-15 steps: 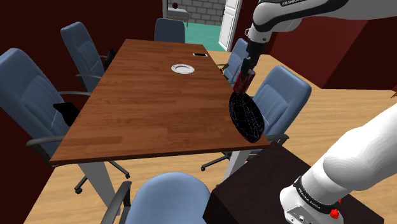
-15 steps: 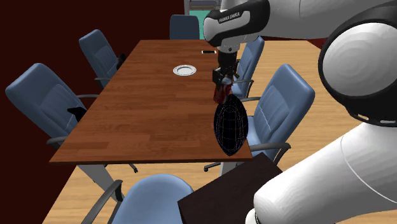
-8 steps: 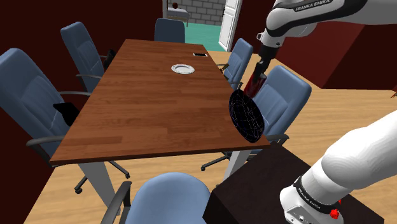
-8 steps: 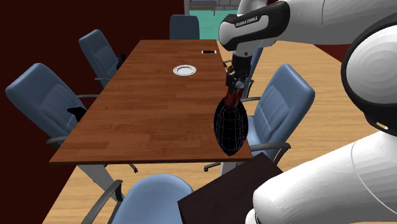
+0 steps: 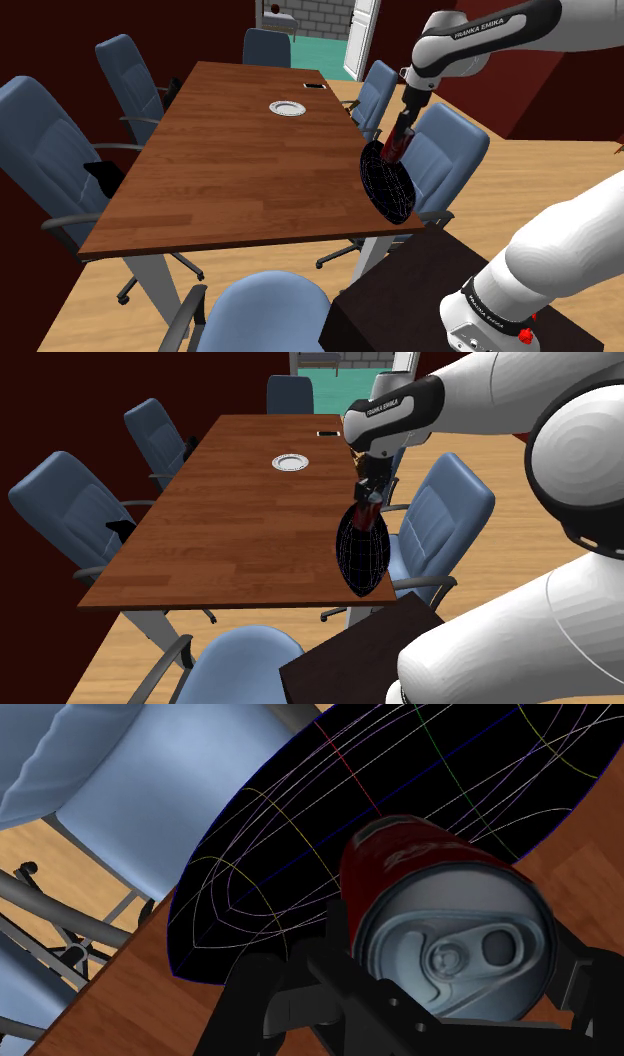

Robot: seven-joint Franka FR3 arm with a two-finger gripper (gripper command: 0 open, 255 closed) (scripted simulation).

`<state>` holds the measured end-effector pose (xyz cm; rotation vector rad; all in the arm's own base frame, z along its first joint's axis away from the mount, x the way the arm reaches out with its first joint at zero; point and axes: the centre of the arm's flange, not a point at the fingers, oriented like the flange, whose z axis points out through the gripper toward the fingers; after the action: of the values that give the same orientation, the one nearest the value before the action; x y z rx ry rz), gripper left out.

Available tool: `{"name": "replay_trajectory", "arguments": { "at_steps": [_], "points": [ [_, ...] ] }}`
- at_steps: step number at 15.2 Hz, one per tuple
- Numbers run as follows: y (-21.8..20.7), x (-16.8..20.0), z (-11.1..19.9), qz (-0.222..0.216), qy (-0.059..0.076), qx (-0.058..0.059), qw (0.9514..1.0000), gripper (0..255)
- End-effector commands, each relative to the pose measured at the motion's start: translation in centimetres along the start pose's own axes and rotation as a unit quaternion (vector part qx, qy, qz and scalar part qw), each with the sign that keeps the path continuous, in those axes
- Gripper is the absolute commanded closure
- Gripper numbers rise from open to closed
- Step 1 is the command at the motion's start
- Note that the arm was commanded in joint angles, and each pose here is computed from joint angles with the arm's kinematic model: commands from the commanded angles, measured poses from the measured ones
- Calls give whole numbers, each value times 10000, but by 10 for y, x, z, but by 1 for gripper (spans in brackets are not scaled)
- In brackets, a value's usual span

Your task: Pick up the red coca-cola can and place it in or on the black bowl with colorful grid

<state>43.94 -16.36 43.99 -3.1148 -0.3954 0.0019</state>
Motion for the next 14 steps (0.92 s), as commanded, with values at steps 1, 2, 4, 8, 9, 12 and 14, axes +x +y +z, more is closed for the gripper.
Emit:
{"name": "replay_trajectory", "arguments": {
  "at_steps": [1,2,4,8,9,12,14],
  "points": [
    [0,1,11,0,5,-3,10000,255],
    [0,1,16,0,5,-3,10000,255],
    [0,1,27,0,5,-3,10000,255],
    [0,1,44,0,5,-3,10000,255],
    [0,1,44,0,5,-3,10000,255],
    [0,1,44,0,5,-3,10000,255],
    [0,1,44,0,5,-3,10000,255]
  ]
}}
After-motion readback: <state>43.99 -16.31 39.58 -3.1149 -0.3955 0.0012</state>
